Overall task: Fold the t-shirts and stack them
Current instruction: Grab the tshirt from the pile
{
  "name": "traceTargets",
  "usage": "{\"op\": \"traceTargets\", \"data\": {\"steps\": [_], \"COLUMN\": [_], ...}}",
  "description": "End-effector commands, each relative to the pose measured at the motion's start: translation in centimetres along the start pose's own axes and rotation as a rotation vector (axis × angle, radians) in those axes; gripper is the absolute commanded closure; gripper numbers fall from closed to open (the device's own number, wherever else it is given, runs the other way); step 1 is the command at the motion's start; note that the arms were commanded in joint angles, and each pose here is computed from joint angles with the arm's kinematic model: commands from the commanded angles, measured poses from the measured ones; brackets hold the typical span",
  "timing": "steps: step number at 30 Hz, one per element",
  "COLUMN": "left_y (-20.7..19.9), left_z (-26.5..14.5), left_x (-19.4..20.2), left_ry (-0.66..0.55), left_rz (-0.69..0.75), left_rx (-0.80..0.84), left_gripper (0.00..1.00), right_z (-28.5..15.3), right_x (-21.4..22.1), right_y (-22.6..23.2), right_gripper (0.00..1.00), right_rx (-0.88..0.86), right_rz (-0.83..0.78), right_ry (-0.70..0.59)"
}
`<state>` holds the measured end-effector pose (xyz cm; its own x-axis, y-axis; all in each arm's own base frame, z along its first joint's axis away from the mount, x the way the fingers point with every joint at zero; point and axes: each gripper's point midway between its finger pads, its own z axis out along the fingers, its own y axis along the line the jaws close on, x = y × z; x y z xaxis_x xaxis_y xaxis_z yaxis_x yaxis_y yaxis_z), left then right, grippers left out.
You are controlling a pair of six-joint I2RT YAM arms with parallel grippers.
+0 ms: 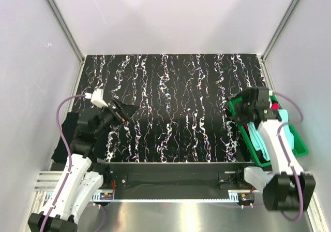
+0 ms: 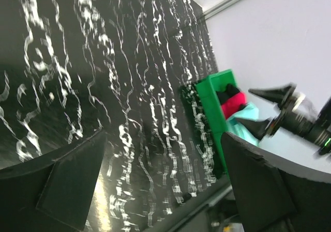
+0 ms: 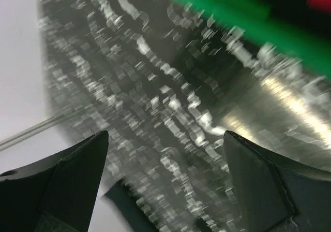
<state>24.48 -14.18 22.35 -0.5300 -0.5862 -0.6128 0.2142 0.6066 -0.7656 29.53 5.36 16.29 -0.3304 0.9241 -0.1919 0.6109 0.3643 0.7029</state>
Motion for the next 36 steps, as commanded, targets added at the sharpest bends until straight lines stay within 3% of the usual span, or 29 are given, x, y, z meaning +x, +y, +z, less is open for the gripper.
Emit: {"op": "traceTargets", "data": {"steps": [1, 6, 13, 17, 18, 21, 31, 36], "left_y": [-2.1, -2.4, -2.6, -2.5, -2.4, -2.5, -0.8, -0.5], "left_z": [-0.6, -1.0, -1.6, -1.5, -1.5, -1.6, -2.1, -2.5], "left_x": [-1.9, -2.4, -2.7, -1.8, -1.6, -0.7, 0.8, 0.6], "left_ry": [-0.018, 0.005, 0.024, 0.056, 0.063, 0.094, 0.119, 0.108], "left_rz": [0.206, 0.317, 0.436, 0.469, 0.475, 0.528, 0.618, 0.629], "left_rx": [0.050, 0.022, -0.002, -0.004, -0.005, 0.007, -0.064, -0.084], "left_gripper": [0.01, 0.01, 0.01, 0.01, 0.01, 0.01, 0.01, 0.01], "right_z": [-0.8, -2.0, -2.3, -0.5, 0.5, 0.0, -1.7, -1.1], "right_x": [-4.1, -9.6, -15.0, -16.5, -16.5, -16.5, -13.3, -13.2], "right_y": [-2.7, -2.6, -2.2, -2.6, -3.4, -5.4, -12.5, -14.3], "right_gripper": [0.00, 0.00, 0.06, 0.09, 0.18, 0.26, 0.26, 0.42], "right_rx": [0.269, 0.473, 0.635, 0.707, 0.748, 0.893, 1.226, 1.307], "right_rz": [-0.249, -0.457, -0.478, -0.480, -0.484, -0.413, -0.177, -0.122], "right_ry": [-0.138, -0.301, -0.480, -0.450, -0.420, -0.407, -0.353, -0.366]}}
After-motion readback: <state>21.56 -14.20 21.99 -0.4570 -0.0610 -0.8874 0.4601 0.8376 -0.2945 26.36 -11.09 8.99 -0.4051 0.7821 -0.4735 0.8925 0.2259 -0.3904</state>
